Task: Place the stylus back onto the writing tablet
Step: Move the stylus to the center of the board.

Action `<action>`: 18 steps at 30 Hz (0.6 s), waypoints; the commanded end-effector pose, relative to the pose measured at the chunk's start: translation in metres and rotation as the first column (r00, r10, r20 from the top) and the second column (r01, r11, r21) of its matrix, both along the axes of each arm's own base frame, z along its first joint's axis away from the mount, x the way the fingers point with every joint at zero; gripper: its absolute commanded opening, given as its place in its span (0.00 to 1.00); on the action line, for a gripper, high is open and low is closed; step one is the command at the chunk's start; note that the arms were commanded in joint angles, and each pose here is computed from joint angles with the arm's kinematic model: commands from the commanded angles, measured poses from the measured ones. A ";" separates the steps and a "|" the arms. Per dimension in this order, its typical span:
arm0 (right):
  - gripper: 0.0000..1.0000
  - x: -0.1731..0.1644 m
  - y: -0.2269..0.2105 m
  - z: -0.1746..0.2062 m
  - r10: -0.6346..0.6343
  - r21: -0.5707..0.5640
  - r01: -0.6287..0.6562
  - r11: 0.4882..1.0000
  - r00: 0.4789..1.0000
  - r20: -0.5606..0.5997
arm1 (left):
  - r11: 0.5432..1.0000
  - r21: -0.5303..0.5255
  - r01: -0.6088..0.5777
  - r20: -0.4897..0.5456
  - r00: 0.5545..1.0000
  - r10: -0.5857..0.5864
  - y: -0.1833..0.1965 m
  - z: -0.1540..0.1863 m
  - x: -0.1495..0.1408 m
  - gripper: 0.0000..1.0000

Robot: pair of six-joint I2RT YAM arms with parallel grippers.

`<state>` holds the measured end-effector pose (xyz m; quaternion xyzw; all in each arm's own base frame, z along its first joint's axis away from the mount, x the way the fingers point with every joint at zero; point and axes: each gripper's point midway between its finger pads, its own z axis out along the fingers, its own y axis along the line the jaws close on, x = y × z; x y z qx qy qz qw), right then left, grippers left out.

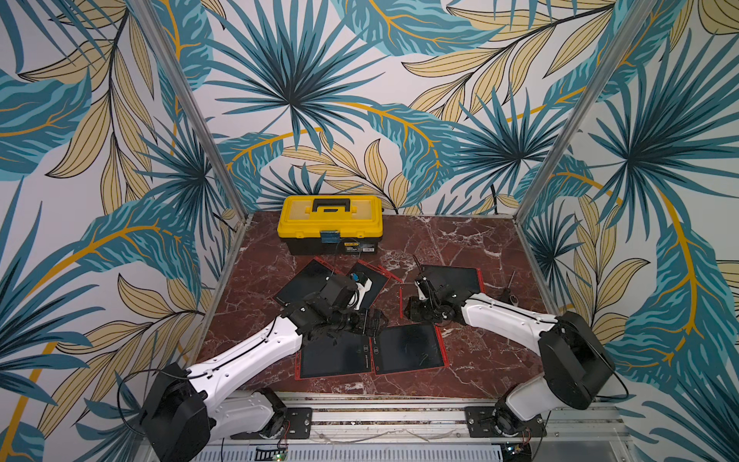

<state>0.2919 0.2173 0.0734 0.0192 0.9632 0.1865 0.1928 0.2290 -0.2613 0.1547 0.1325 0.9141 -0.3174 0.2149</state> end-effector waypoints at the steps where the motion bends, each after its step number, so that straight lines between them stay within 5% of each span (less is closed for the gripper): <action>1: 0.49 -0.015 -0.008 0.011 0.034 0.007 -0.034 0.999 0.999 0.033 | 0.998 -0.055 0.006 -0.006 1.000 -0.007 -0.016 0.015 0.011 0.95; 11: 0.99 -0.039 -0.042 0.063 0.008 0.002 -0.009 1.000 0.986 0.164 | 0.999 -0.032 -0.016 -0.109 0.994 0.013 -0.043 -0.008 0.033 0.84; 18: 1.00 -0.040 -0.062 0.108 -0.099 0.056 0.087 0.995 0.951 0.294 | 0.998 0.012 -0.056 -0.134 0.989 0.057 -0.059 -0.024 0.054 0.77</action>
